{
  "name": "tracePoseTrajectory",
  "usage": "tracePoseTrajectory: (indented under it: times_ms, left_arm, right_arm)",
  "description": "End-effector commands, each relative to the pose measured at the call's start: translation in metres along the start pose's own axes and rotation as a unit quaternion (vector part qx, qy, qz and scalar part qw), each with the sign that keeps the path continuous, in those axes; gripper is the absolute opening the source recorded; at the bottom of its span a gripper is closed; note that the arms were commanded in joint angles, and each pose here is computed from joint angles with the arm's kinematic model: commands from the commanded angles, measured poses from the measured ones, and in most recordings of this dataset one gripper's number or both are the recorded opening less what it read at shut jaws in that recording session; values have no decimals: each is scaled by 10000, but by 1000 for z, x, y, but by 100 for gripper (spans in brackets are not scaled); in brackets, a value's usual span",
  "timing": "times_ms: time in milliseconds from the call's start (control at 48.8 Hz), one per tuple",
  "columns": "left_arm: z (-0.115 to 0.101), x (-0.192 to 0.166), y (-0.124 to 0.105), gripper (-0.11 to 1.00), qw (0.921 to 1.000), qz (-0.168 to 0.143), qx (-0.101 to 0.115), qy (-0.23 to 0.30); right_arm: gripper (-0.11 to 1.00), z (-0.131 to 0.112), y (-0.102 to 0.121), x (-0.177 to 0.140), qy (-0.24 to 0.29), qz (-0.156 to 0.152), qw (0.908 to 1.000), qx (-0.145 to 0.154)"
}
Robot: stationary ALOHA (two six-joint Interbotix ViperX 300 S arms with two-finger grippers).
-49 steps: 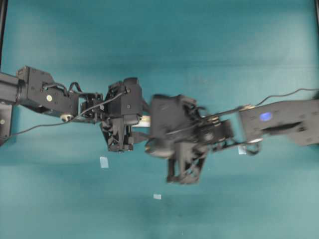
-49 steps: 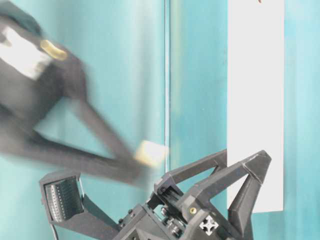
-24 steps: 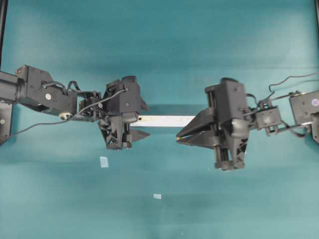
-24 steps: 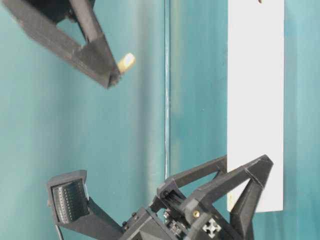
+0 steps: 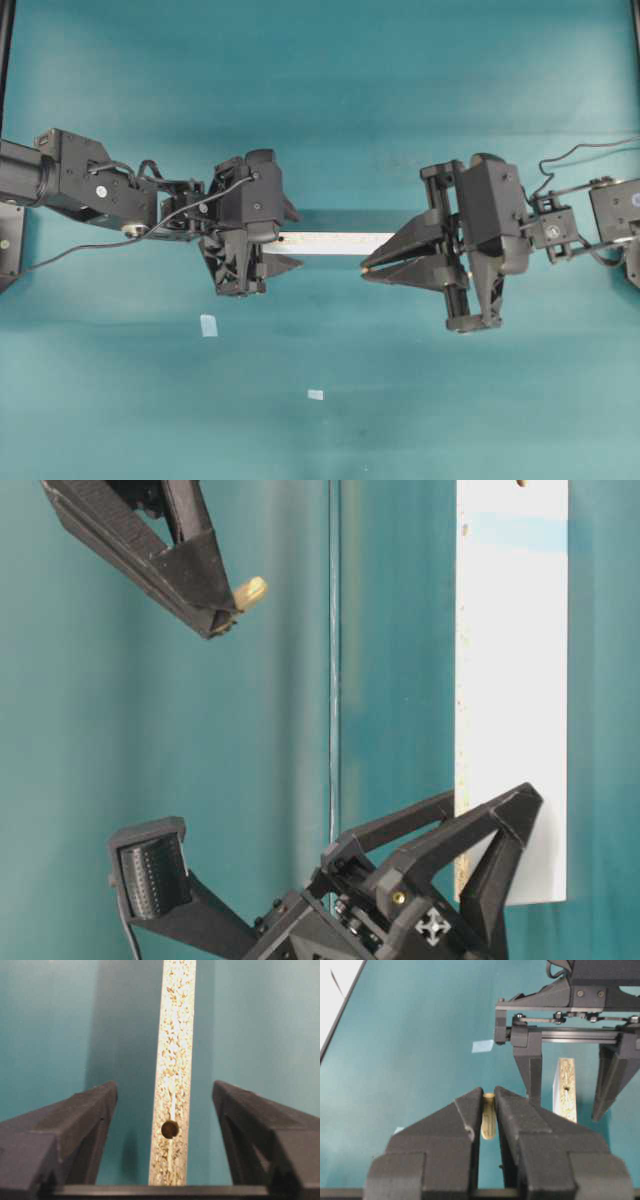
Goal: Insert the rod into the hole on the wooden board.
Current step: 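Lift the peg with the right gripper and carry it to the board's right end, then align the held peg with the board's end hole using the right gripper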
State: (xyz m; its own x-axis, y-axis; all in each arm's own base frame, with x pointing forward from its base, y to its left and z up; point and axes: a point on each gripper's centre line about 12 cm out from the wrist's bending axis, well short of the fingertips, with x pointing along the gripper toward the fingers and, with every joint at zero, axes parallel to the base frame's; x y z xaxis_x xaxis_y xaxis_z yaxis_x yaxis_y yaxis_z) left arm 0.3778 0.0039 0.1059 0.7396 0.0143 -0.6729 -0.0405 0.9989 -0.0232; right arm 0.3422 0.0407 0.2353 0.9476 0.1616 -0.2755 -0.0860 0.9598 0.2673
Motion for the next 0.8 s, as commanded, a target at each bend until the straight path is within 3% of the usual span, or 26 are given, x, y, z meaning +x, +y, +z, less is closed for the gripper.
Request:
tracePoseTrajectory:
  times_ms: [0,410,778]
  left_arm:
    - [7,-3,-1,79,9998,-15,109,-138]
    - [6,-3,-1,61,9993,-11,354,-138]
    - [6,-3,-1,40,9992,-9,377,-138]
  right_arm:
    - [10,8,0,-5,-262,69,9996,-6]
    - [10,-2,-9,-12,-461,80,9989,69]
    - [10,-8,-18,-17,-585,49,9982,107]
